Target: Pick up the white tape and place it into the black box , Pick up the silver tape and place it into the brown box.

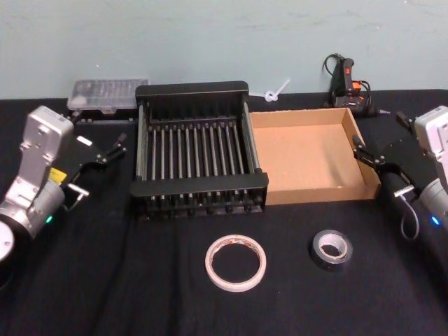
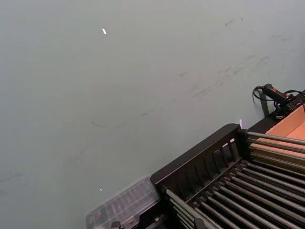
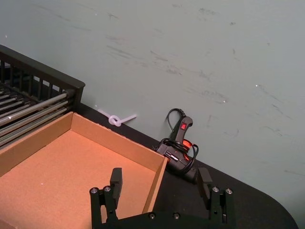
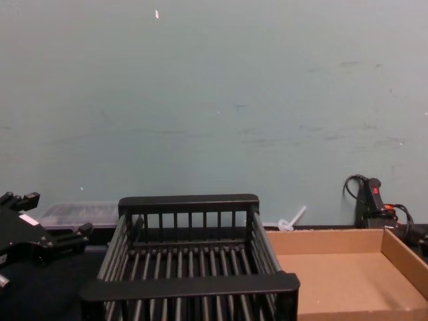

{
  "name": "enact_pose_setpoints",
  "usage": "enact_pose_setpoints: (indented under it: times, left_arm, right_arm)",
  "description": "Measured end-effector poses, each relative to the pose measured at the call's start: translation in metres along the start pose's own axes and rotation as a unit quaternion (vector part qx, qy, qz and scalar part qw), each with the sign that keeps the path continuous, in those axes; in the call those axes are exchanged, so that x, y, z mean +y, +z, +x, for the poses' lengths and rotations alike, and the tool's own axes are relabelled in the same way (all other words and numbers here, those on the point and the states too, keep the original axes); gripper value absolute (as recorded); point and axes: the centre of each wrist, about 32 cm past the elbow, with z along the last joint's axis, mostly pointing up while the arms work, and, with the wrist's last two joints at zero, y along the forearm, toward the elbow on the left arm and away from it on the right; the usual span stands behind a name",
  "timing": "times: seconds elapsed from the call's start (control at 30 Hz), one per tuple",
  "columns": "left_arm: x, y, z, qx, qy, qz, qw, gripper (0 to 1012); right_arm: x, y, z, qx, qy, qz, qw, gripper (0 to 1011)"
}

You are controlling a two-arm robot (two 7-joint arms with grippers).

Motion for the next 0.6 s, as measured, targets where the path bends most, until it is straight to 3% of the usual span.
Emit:
enact_pose_setpoints:
  times: [0.6]
  left_arm:
    - [0.0, 0.0, 0.0, 0.0, 0.0, 0.0, 1.0, 1002]
  right_arm:
    - [0.0, 0.0, 0.0, 0.0, 0.0, 0.0, 1.0, 1003]
